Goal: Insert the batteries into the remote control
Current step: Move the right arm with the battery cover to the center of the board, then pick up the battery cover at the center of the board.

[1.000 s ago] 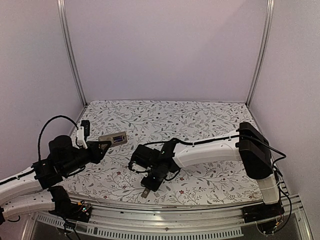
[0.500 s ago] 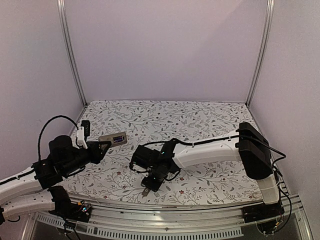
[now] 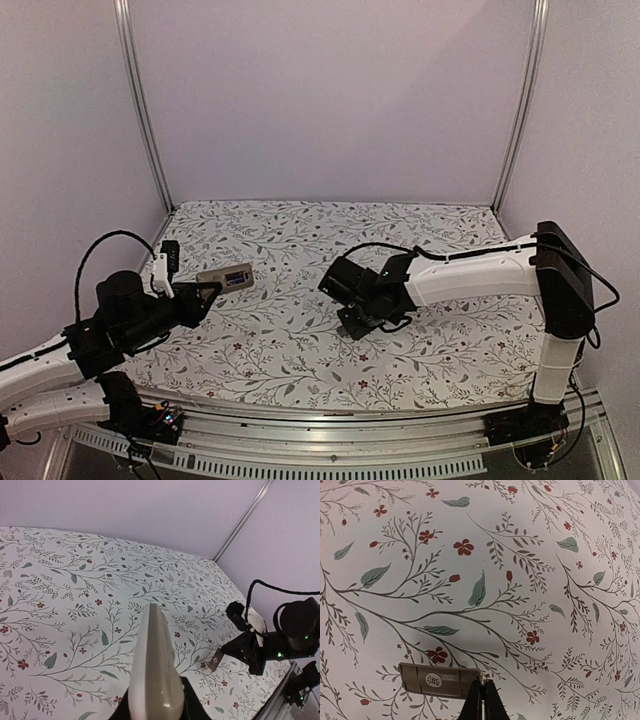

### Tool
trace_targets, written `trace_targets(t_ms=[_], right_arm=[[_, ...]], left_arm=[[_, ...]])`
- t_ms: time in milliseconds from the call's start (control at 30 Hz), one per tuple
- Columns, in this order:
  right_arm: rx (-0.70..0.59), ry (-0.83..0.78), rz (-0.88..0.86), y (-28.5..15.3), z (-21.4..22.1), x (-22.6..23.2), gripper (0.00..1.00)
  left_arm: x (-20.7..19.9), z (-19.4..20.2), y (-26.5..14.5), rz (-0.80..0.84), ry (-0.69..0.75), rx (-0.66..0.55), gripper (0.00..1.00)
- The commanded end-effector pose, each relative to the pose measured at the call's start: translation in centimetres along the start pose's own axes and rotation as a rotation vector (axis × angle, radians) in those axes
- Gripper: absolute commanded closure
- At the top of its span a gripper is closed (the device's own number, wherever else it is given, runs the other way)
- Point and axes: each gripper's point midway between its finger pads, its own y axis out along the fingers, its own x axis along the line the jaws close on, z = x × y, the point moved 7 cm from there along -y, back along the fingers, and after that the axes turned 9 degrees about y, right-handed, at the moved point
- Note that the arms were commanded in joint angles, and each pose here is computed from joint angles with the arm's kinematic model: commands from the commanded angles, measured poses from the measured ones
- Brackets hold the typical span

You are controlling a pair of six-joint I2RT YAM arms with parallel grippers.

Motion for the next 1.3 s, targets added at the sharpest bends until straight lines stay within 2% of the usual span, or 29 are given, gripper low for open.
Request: trace_targets(t_ms=[0, 100, 233, 433, 667, 700, 767, 833, 1000, 1067, 1133, 1267], right_arm=[[-0.131, 0.22, 0.069, -0.9, -0.3, -2.2, 1.0], [-0.128, 0.281, 0.031, -1.2, 0.5, -2.6, 1.0], [0.029, 0.287, -0.081, -0.9, 2.0, -2.1, 1.0], [0.253, 0.303, -0.007, -0.1, 6.5, -3.5, 1.0], [0.319, 0.367, 0.003, 0.5, 7.9, -3.6, 1.0], [0.323, 0.359, -0.001, 0.5, 7.8, -3.5, 0.96], [0.335, 0.337, -0.002, 0.2, 7.5, -3.3, 0.76], [0.339, 0.308, 0.002, -0.3, 6.9, -3.3, 0.64], [0.246, 0.202, -0.098, -3.8, 3.1, -2.8, 0.52], [0.208, 0.088, -0.211, -5.1, 1.8, -1.8, 0.47], [0.171, -0.102, -0.328, -5.8, 1.2, -0.8, 0.45], [0.136, -0.41, -0.412, -5.4, 2.4, 0.0, 0.44]], left_arm=[[-0.4, -1.1, -0.5, 0.013, 0.006, -0.04, 1.0], [-0.2, -0.6, -0.6, 0.0, 0.011, -0.014, 1.0], [-0.3, -0.7, -0.6, 0.004, 0.014, -0.012, 1.0], [-0.3, -0.7, -0.5, 0.002, 0.016, -0.014, 1.0], [-0.4, -0.8, -0.5, 0.01, 0.019, -0.016, 1.0], [-0.4, -0.8, -0.6, 0.012, 0.019, -0.015, 1.0], [-0.4, -0.8, -0.6, 0.011, 0.021, -0.012, 1.0], [-0.4, -0.8, -0.7, 0.009, 0.019, -0.014, 1.0], [-0.3, -0.9, -0.9, 0.008, 0.016, -0.026, 1.0], [-0.3, -0.9, -0.8, 0.01, 0.016, -0.025, 1.0], [-0.3, -0.9, -0.8, 0.012, 0.018, -0.025, 1.0], [-0.5, -1.1, -0.9, 0.017, 0.02, -0.022, 1.0]])
